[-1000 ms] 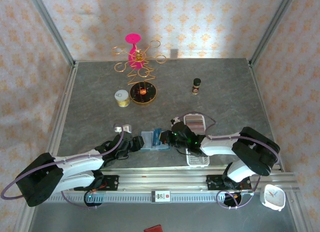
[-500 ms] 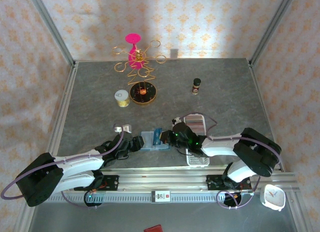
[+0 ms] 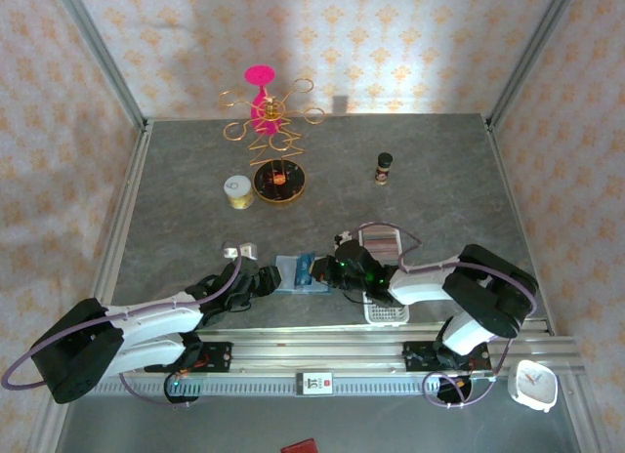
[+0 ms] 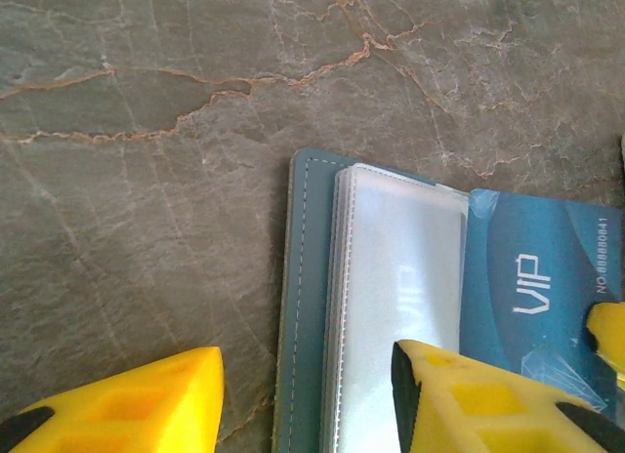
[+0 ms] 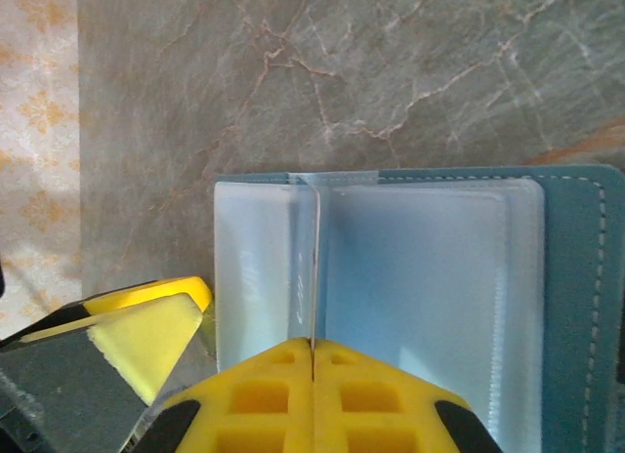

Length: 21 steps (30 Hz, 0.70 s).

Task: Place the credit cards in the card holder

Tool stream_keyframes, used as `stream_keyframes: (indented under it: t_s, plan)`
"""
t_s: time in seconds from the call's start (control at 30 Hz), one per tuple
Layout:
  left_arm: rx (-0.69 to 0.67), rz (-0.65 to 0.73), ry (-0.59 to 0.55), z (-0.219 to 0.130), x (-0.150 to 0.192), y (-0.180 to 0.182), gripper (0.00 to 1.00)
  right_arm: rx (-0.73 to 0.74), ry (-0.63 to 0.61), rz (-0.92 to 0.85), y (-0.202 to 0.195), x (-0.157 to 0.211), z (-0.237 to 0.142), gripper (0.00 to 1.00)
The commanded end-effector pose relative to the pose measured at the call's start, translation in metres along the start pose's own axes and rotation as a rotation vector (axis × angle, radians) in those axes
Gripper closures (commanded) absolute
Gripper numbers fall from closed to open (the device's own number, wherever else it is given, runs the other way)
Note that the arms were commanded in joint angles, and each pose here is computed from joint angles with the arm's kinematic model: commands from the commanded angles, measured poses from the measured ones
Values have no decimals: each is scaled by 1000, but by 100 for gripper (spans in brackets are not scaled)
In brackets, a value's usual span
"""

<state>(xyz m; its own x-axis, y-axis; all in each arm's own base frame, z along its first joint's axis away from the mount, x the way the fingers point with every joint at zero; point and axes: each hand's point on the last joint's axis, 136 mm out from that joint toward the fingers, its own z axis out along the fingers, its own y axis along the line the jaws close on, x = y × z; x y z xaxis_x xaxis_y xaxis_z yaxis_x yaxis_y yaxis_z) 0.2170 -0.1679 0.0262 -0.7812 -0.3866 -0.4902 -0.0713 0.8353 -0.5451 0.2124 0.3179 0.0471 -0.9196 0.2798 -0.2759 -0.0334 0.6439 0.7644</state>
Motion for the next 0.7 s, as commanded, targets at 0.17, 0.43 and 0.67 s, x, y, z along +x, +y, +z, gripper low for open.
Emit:
stream_keyframes:
  t_s: [0.17,0.43,0.67]
  plan:
    - [30,-8,52,2,13,-2,53,36,24,22,-10,8,8,100]
    - [33,-9,60,3,15,-2,56,69,64,-11,-8,17,10,100]
    - [51,-5,78,6,18,-7,57,77,77,-46,0,20,13,100]
